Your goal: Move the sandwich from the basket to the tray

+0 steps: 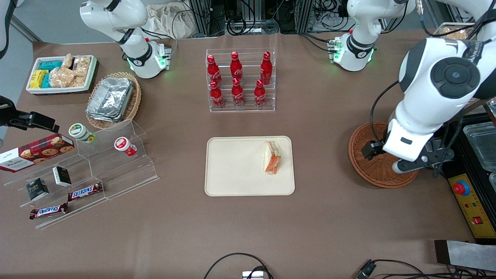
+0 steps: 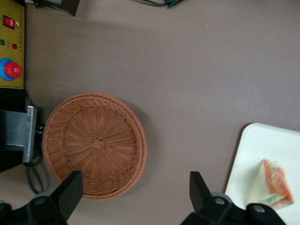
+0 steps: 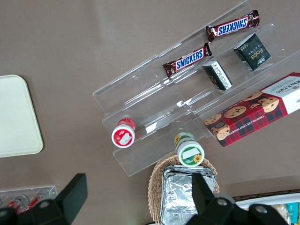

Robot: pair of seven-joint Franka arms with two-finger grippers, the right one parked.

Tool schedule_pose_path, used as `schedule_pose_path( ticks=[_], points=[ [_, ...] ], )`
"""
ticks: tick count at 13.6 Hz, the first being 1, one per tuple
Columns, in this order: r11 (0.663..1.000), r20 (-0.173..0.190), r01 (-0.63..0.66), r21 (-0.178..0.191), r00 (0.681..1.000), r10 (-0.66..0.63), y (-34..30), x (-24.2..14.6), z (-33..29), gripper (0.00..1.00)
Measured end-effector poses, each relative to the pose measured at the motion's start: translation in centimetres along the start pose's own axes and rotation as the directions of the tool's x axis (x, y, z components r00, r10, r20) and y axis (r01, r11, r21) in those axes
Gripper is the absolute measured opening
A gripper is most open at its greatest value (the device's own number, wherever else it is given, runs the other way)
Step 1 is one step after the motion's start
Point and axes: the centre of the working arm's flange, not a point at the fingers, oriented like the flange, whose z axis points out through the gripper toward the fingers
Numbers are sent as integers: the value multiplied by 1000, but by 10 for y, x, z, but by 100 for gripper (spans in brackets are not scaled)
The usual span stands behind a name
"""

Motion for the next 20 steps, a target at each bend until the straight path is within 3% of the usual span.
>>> schedule_pose_path(
  ticks=[5,8,13,20],
  points=[
    [990,48,-139,29,989,137,-66,-17,-26,100],
    [982,56,-189,17,981,187,-100,-23,-44,100],
    [984,55,-158,-85,985,163,-114,-34,-65,100],
    [973,28,-210,-97,976,214,-122,-49,-101,100]
  ],
)
